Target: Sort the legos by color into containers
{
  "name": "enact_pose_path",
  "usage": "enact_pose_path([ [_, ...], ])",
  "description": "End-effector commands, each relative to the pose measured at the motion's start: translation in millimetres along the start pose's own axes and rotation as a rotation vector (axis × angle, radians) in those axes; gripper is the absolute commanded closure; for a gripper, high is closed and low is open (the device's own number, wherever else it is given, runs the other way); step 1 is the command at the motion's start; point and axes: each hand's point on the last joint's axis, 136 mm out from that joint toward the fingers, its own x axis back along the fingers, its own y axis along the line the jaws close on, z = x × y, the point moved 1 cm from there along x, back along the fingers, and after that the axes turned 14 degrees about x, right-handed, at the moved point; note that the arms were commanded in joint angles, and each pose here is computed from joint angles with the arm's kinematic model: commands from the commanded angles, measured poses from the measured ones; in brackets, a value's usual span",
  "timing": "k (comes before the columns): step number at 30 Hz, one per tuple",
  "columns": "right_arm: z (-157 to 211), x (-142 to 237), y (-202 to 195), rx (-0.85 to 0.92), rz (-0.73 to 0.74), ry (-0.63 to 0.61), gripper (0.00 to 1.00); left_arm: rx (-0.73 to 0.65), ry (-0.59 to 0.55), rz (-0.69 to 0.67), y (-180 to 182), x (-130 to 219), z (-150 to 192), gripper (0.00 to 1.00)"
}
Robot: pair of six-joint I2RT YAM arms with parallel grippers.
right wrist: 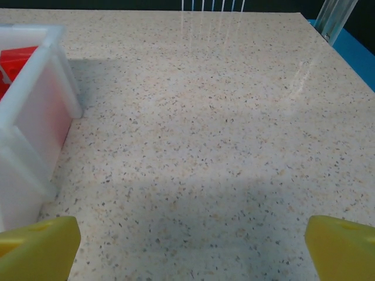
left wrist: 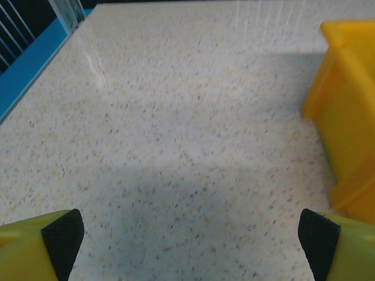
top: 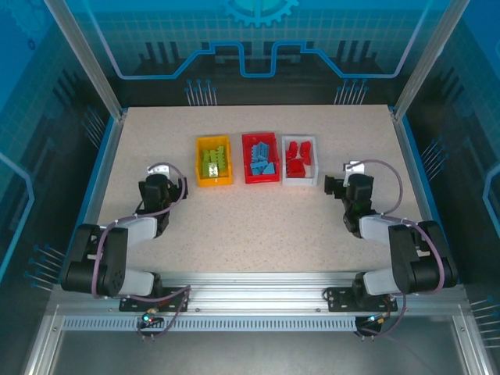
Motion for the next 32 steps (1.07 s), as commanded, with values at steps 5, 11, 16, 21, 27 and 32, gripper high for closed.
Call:
enact_pose_path([
  [5,-15,-2,5,-0.008,-0.049,-0.103,0.0,0.108,-0.186,0.107,-3,30,-18,0.01],
  [11,-23,-15,17,0.05,-0.088,-0.061,0.0,0.112,-0.137,0.128,-12,-7,0,0.01],
  [16,-21,-15,16,0.049,-0.085,-0.054,0.0,0.094,-0.096,0.173,-20,-12,2,0.01],
  [21,-21,-16,17,0.056,-0.084,-0.052,0.0,0.121,-0.08,0.108,-10,-19,-1,0.01],
  [27,-21,-16,17,0.057,-0.083,-0.051,0.0,0.12,-0.078,0.108,-11,-19,-1,0.01],
  [32,-22,-15,17,0.056,-0.085,-0.053,0.0,0.118,-0.078,0.107,-11,-19,0,0.01],
])
